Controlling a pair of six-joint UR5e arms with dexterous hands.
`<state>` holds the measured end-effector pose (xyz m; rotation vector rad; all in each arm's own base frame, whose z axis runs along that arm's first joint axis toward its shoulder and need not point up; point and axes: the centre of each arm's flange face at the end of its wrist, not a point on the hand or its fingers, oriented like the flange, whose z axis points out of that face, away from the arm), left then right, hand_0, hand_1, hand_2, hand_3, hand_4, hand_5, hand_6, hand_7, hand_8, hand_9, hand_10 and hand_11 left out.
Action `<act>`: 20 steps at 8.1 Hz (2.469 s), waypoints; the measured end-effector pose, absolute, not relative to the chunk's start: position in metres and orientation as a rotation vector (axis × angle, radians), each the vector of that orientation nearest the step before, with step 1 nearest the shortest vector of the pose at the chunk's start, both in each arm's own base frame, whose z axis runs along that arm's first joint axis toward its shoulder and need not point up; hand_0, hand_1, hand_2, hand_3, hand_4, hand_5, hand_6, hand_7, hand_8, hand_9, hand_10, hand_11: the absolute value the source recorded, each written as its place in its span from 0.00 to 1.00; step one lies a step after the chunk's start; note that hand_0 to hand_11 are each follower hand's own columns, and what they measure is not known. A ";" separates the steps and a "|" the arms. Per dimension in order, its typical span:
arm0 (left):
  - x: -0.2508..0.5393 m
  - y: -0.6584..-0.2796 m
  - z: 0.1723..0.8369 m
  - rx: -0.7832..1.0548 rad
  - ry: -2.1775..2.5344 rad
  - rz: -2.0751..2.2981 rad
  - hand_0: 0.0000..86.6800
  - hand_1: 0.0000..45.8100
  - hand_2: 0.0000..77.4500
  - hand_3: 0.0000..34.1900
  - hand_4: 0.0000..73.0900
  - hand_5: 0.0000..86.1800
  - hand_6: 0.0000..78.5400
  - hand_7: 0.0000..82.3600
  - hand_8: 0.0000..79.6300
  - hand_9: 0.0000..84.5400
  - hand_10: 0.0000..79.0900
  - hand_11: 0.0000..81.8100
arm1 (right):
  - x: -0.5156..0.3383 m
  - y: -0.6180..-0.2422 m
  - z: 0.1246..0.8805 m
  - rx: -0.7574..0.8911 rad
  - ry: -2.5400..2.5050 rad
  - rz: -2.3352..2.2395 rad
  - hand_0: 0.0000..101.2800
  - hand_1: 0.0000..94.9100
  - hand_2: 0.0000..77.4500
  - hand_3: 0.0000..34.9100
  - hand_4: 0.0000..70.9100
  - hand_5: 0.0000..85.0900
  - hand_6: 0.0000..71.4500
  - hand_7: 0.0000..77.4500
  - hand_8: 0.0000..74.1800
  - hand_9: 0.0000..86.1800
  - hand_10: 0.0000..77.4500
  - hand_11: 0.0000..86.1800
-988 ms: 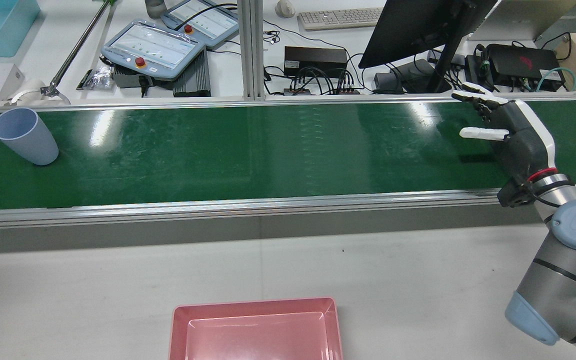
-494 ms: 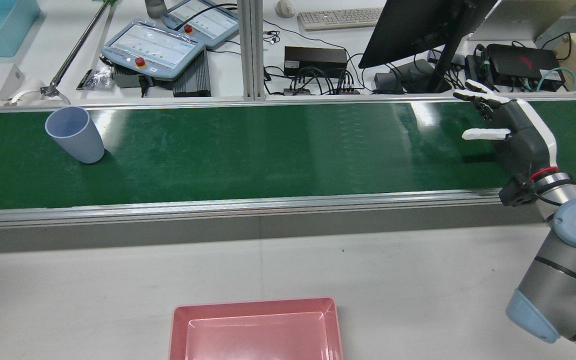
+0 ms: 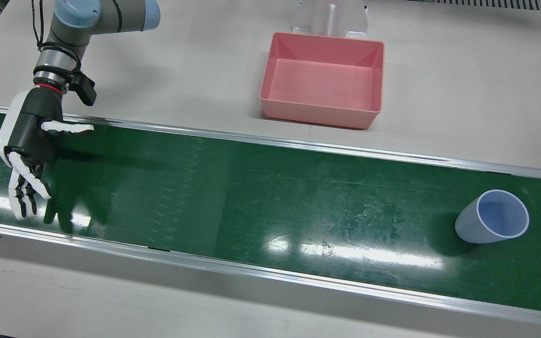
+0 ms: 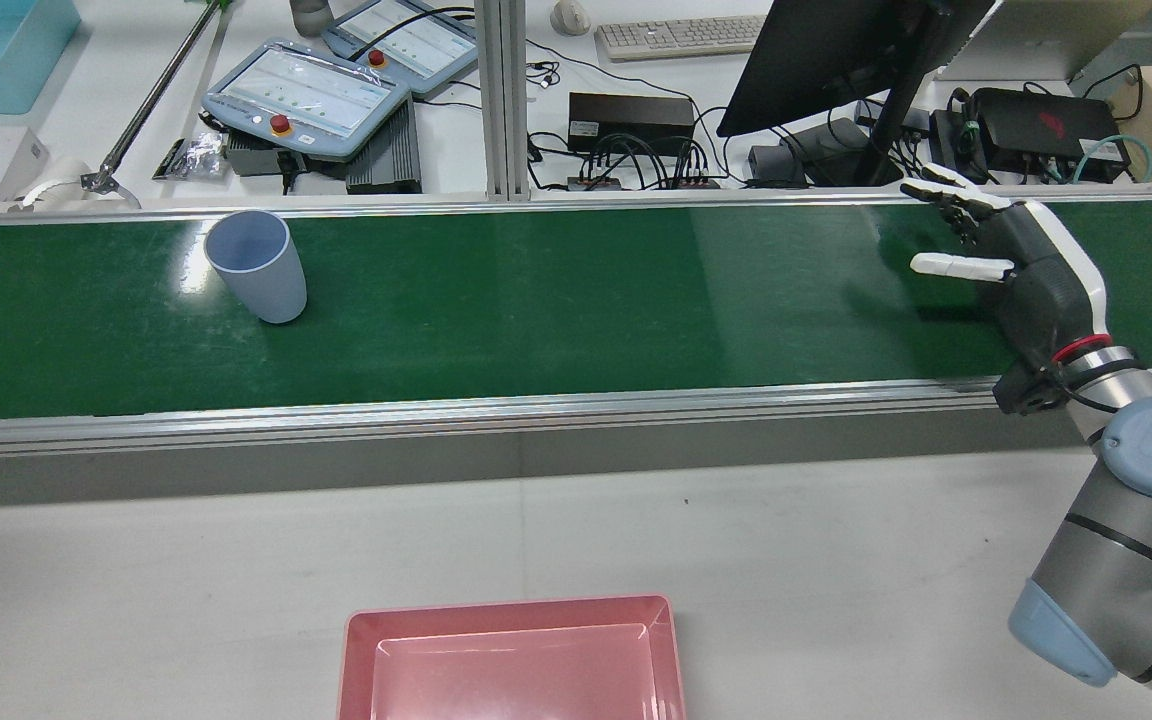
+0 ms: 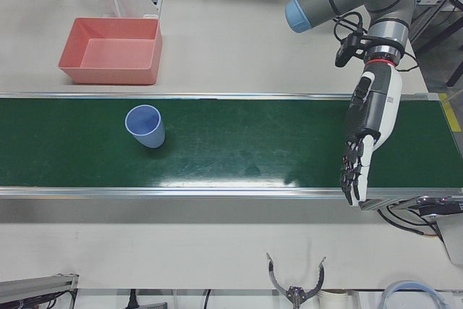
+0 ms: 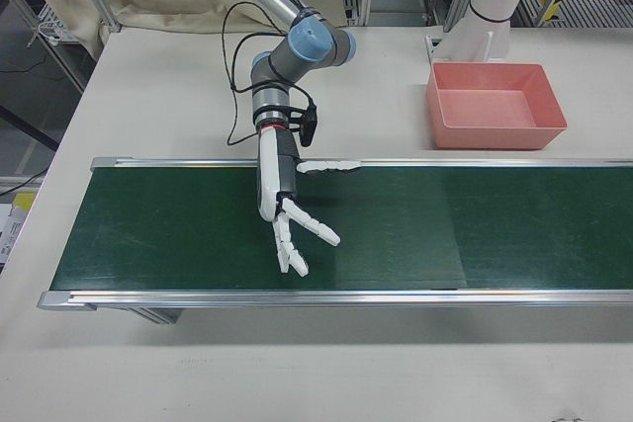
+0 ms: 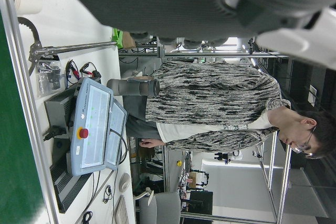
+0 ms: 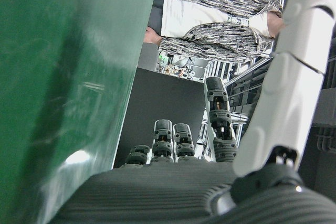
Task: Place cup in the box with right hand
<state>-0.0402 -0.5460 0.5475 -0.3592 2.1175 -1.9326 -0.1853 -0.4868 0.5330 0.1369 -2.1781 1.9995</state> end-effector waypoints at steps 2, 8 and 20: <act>-0.040 -0.546 0.547 -0.359 2.118 -1.932 0.00 0.01 0.01 0.00 0.01 0.01 0.01 0.01 0.00 0.00 0.00 0.00 | -0.187 -0.487 0.532 0.135 -2.178 1.997 0.53 0.14 0.04 0.00 0.28 0.06 0.08 0.25 0.13 0.20 0.04 0.08; -0.040 -0.546 0.547 -0.359 2.118 -1.931 0.00 0.01 0.01 0.00 0.01 0.01 0.01 0.01 0.00 0.00 0.00 0.00 | -0.197 -0.486 0.529 0.114 -2.179 1.984 0.53 0.16 0.09 0.00 0.31 0.06 0.08 0.25 0.12 0.20 0.04 0.08; -0.040 -0.546 0.547 -0.359 2.118 -1.931 0.00 0.01 0.01 0.00 0.01 0.01 0.01 0.01 0.00 0.00 0.00 0.00 | -0.201 -0.484 0.529 0.109 -2.170 1.978 0.54 0.14 0.05 0.00 0.32 0.08 0.08 0.26 0.12 0.20 0.04 0.06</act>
